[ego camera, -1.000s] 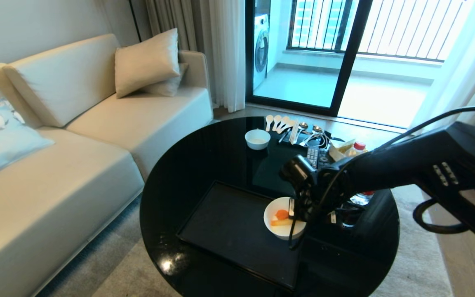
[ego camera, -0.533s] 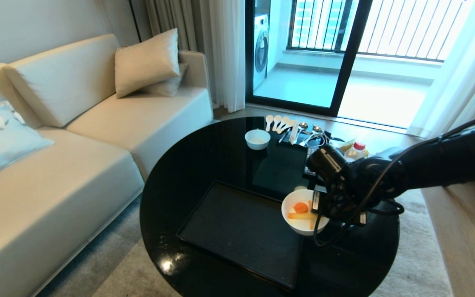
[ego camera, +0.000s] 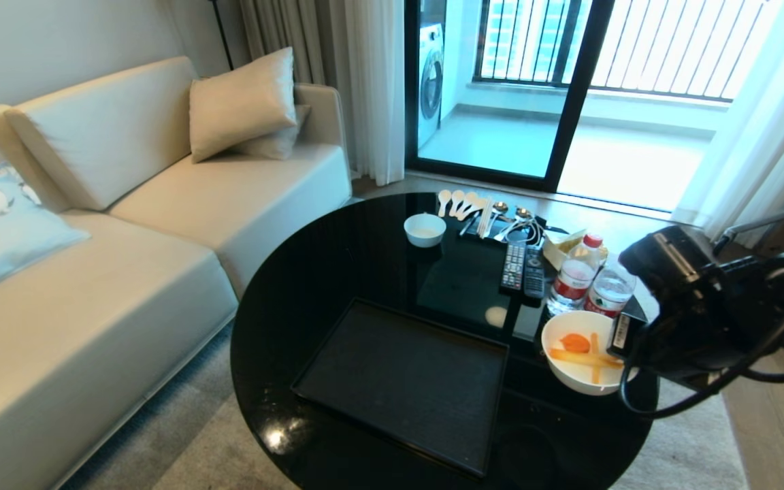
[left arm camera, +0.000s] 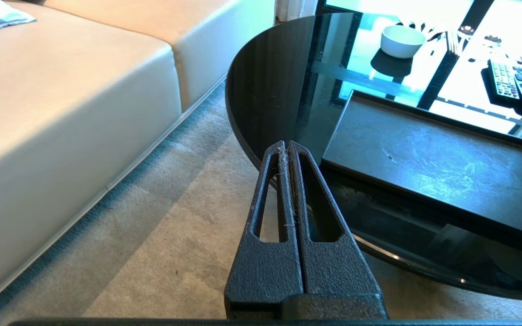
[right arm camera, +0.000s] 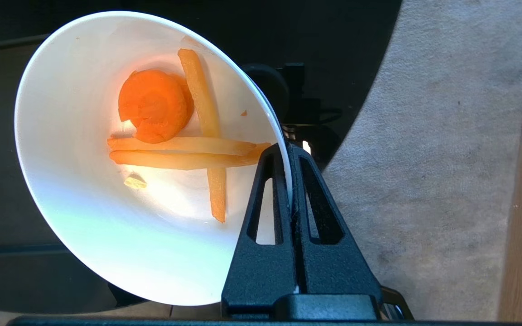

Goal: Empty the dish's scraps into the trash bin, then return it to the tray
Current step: Move the bowl over the trash can

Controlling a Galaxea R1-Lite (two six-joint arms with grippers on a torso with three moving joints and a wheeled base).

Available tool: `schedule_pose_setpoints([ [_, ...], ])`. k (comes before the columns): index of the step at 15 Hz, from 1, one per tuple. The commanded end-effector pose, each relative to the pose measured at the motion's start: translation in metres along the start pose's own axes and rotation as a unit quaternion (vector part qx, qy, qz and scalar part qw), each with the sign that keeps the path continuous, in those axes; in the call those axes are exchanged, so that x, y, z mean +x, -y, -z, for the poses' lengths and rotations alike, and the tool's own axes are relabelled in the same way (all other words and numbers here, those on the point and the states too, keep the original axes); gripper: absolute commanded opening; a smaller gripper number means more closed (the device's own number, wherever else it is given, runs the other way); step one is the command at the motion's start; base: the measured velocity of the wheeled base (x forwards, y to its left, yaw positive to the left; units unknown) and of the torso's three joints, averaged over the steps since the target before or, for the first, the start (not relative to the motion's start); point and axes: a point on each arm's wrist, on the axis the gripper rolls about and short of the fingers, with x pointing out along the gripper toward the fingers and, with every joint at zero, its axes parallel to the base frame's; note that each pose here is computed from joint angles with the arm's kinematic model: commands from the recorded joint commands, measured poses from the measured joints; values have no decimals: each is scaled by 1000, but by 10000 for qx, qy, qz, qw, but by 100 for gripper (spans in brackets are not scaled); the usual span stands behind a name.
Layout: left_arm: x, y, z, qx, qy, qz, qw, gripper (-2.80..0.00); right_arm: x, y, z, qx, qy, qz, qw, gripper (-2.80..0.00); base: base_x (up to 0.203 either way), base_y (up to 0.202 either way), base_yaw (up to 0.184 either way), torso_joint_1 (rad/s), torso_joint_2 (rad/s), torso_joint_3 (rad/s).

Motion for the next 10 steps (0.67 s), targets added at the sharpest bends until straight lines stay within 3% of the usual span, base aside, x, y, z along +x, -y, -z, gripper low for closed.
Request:
schedule_pose_setpoints([
  [1, 0, 0, 0, -5, 4, -2, 10000, -280, -28, 30, 4, 265, 214, -79, 9994, -280, 0, 0, 0, 0, 0, 0],
  [6, 0, 0, 0, -5, 4, -2, 10000, -280, -45, 82, 41, 459, 157, 177, 9987, -280, 0, 0, 0, 0, 0, 0],
  [10, 0, 0, 0, -5, 4, -2, 10000, -280, -56, 111, 72, 488, 145, 188, 9985, -280, 0, 0, 0, 0, 0, 0],
])
